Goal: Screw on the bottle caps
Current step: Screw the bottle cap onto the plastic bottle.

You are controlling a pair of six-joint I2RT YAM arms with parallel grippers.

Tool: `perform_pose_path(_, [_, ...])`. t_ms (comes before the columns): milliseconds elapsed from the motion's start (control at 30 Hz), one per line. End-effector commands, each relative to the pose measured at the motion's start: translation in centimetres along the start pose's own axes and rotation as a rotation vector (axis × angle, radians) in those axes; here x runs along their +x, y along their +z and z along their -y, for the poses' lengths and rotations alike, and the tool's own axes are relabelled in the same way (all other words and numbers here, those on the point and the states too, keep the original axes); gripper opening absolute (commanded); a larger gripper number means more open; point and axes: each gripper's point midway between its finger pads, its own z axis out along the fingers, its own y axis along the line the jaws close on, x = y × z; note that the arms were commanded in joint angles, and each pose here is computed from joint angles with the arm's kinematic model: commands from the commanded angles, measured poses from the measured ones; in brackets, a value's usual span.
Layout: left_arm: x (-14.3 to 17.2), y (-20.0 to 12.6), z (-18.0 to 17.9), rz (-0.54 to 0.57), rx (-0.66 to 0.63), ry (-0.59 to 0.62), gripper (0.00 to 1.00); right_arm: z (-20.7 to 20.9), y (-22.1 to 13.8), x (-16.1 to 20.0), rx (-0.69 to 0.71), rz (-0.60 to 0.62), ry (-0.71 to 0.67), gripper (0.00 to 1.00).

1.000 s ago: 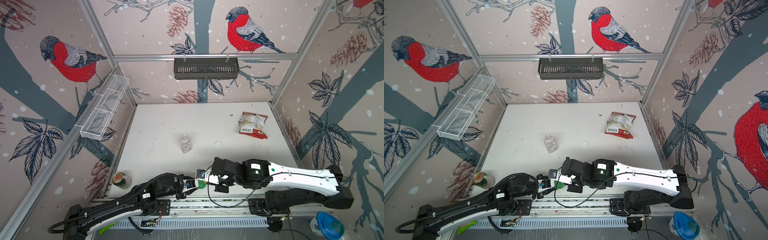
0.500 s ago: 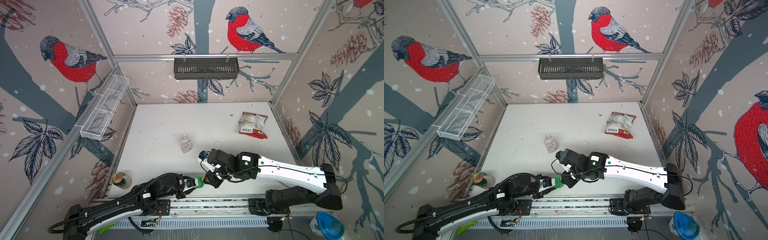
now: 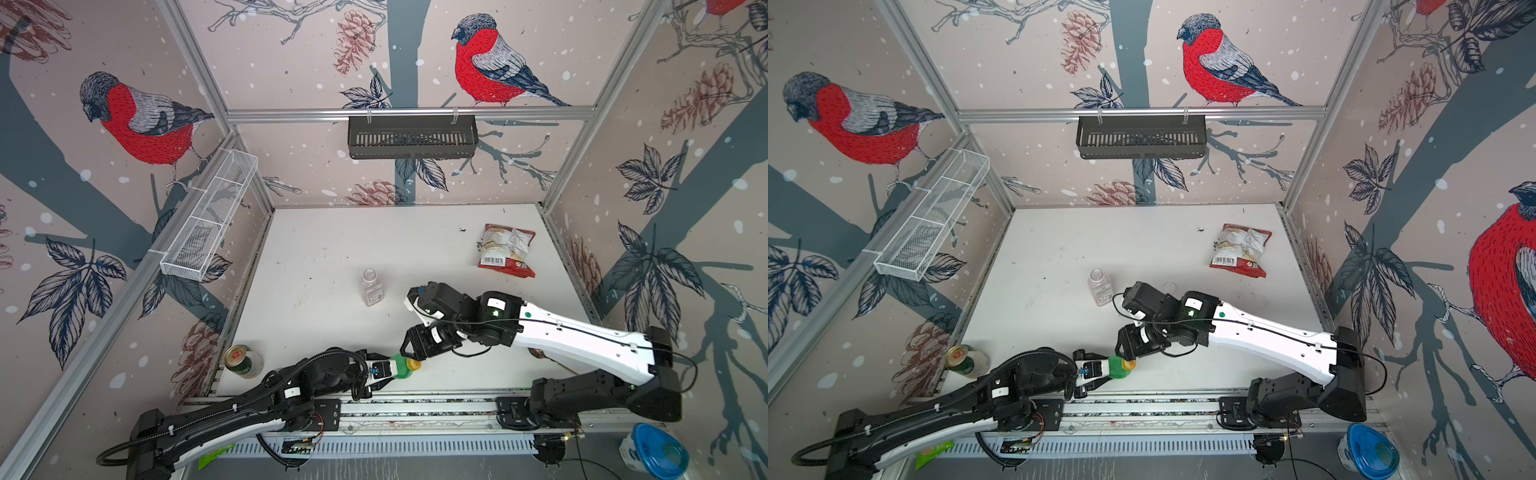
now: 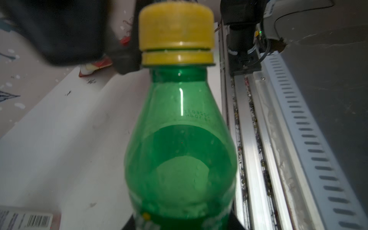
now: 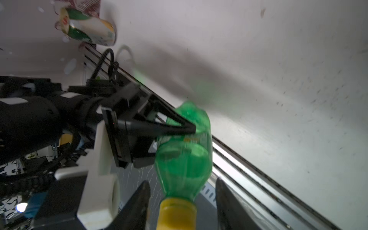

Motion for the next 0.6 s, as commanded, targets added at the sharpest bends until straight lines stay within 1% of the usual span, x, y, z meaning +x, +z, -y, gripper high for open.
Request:
perform_pose_path(0, [-2.3,-0.2,-0.1,0.095,0.01,0.048,0.05,-0.5,-3.1,-2.2,0.014,0.135,-0.249,0.65])
perform_pose_path(33, [-2.3,-0.1,-0.1,0.095,0.012,0.048,0.05,-0.7,-4.5,-2.2,0.008,0.17,-0.32,0.66])
perform_pose_path(133, [-2.3,-0.1,-0.1,0.094,0.013,0.047,0.05,-0.9,-6.6,-1.7,-0.009,0.217,-0.492,0.65])
perform_pose_path(167, [-2.3,-0.1,-0.1,0.094,0.014,0.047,0.05,-1.1,-7.1,-1.2,-0.024,0.217,-0.555,0.65])
perform_pose_path(233, [-2.2,-0.1,0.0,0.092,0.015,0.045,0.05,-1.2,-7.5,0.4,-0.04,0.199,-0.728,0.64])
perform_pose_path(333, [-2.2,-0.1,-0.1,0.09,0.013,0.047,0.05,-0.6,-7.1,2.7,0.01,0.164,-0.982,0.64])
perform_pose_path(433, [-2.1,-0.1,-0.1,0.086,0.011,0.046,0.05,-0.1,-6.2,4.3,0.05,0.094,-1.173,0.64])
perform_pose_path(567, [-2.0,0.0,0.0,0.078,0.015,0.043,0.05,0.1,-4.5,4.4,0.109,0.048,-1.307,0.62])
